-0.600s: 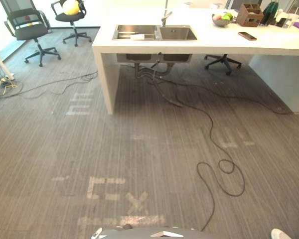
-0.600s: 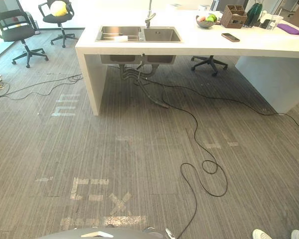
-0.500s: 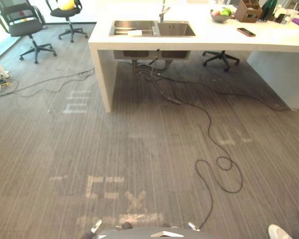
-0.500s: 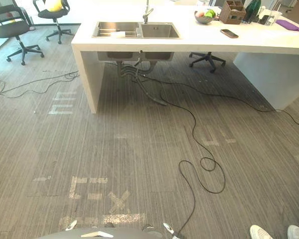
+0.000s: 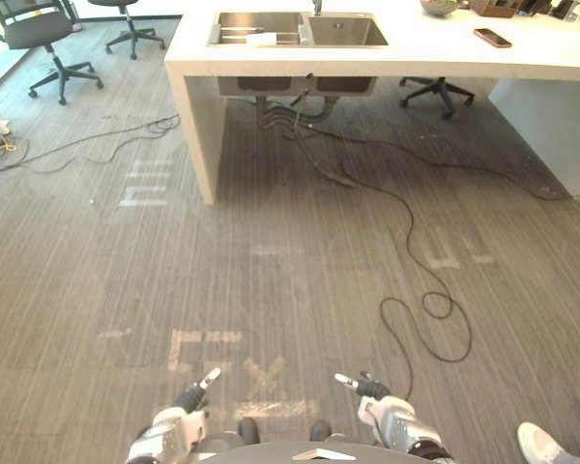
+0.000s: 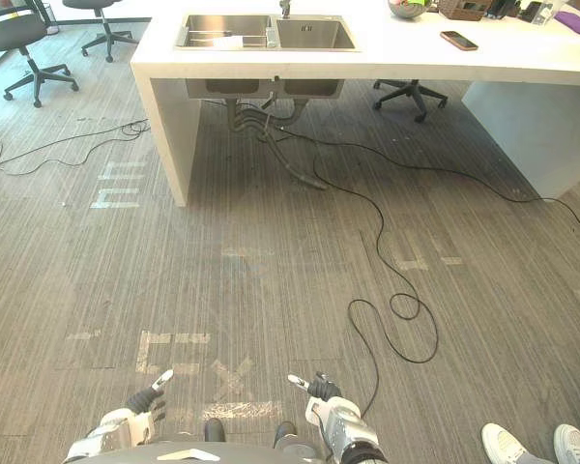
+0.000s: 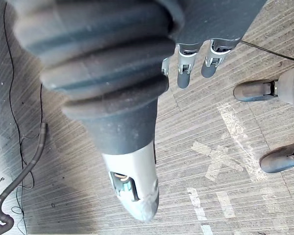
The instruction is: Walk over to the sink, pick up the cup, carry it to the dishwasher, place the cup inside the dishwasher, then close the dishwasher door
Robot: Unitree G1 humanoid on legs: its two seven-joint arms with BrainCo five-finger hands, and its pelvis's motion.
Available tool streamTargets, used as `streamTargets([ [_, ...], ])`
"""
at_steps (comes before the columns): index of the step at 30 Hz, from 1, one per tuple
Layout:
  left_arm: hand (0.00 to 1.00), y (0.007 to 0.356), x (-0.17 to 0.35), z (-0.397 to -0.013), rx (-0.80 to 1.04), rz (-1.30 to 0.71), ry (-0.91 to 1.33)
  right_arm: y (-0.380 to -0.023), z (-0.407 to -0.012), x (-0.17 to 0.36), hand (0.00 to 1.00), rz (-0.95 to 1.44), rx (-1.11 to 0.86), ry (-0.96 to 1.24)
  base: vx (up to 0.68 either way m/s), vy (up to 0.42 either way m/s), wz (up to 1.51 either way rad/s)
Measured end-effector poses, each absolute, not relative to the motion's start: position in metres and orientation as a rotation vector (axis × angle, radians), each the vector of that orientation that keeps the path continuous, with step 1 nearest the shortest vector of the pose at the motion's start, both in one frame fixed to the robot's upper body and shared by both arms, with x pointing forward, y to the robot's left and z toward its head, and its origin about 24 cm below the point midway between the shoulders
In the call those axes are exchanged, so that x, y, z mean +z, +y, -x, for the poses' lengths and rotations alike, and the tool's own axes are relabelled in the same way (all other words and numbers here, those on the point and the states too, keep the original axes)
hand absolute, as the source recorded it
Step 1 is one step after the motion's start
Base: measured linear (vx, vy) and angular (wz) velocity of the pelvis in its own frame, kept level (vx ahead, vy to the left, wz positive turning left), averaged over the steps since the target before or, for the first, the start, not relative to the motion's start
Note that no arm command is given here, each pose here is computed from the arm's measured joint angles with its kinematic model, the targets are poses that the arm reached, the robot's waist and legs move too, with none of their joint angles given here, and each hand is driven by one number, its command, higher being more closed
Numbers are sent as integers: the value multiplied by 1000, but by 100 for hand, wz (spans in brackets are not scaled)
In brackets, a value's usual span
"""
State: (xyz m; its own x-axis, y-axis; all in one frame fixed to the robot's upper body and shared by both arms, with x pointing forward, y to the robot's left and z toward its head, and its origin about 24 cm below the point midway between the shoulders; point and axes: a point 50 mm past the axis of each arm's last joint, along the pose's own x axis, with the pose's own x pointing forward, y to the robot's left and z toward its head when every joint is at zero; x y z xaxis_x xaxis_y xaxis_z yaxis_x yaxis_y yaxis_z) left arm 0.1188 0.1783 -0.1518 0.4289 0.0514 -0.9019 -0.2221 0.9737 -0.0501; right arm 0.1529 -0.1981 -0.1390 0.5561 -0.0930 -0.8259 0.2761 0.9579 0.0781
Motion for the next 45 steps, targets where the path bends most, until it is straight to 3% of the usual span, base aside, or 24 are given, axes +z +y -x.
streamTargets([
  [4,0,183,-153,-115,225,57,1131,-200,-148,-140,0,-179,-218,936,-15,-6,-1],
  [9,0,189,-156,-106,306,53,1141,-198,-141,-141,0,-149,-210,911,-66,-7,-5],
  [18,0,184,-162,-95,330,420,1170,-195,-117,-150,0,-137,-247,943,-37,-3,-10],
  [27,0,181,-164,-90,298,537,1234,-199,-85,-163,0,-620,-381,1048,1,-11,-8],
  [40,0,184,-163,-95,225,449,1256,-207,-90,-161,0,-543,-346,1043,0,17,4],
  [45,0,194,-163,-97,353,490,1220,-214,-100,-157,0,-480,-351,1018,122,-6,3],
])
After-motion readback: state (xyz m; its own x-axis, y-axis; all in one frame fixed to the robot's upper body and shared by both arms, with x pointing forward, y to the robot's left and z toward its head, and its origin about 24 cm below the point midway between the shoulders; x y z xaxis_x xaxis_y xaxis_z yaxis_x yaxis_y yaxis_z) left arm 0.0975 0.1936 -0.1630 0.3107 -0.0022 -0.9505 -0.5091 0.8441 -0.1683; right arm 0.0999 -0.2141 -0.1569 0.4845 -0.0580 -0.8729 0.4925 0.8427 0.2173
